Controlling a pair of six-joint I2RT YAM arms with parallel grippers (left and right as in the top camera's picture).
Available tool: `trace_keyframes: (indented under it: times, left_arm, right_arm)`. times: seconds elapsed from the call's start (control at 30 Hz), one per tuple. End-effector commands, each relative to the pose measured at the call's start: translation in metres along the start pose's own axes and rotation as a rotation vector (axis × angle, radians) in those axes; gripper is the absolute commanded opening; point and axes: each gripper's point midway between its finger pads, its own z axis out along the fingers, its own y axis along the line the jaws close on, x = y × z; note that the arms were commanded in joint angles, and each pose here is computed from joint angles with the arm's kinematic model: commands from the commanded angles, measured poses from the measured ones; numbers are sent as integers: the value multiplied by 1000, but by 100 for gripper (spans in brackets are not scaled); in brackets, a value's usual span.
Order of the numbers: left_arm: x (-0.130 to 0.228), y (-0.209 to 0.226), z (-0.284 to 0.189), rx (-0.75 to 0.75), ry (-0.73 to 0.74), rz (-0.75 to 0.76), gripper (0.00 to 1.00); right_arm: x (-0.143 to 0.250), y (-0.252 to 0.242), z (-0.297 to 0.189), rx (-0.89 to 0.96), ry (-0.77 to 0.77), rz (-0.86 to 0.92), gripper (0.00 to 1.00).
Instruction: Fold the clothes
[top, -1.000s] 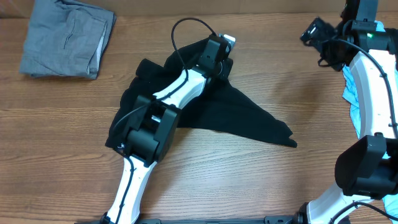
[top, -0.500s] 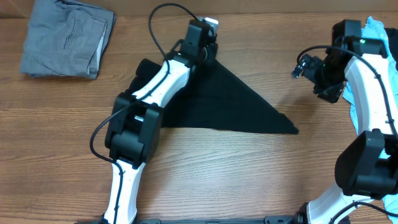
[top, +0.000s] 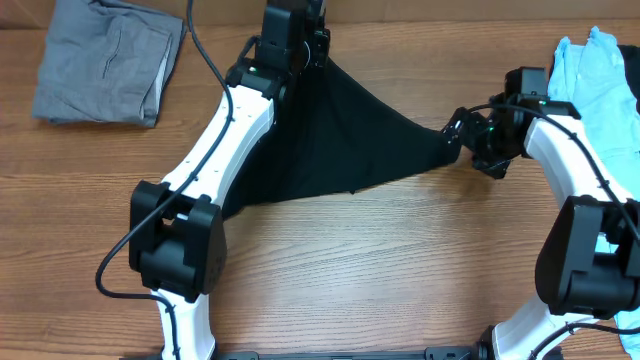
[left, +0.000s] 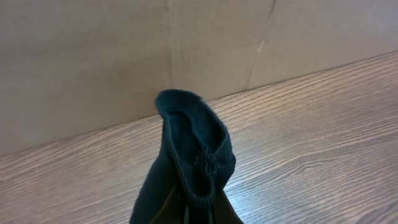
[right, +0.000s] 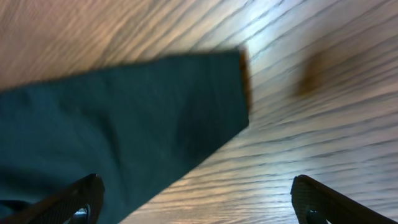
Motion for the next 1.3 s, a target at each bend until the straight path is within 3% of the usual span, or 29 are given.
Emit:
trace_keyframes:
  times: [0.0, 0.37, 0.83, 1.1, 1.2, 1.27]
  left_arm:
    - [-16, 5, -11, -10, -30, -3, 4]
    - [-10, 6, -11, -18, -3, -3, 6]
    - [2, 16, -11, -70, 44, 0, 6]
    - [2, 16, -11, -70, 45, 0, 6]
    - [2, 16, -11, -70, 44, 0, 7]
    - [2, 16, -11, -70, 43, 0, 7]
  right_arm:
    - [0, 2, 0, -17, -6, -6, 100]
    - [-41, 14, 4, -56, -165, -54, 96]
    - [-56, -15, 51, 47, -175, -96, 86]
    - [-48, -11, 67, -3, -121, -91, 51]
    - [-48, -12, 68, -2, -119, -87, 33]
    - [-49, -10, 67, -4, -122, -80, 15]
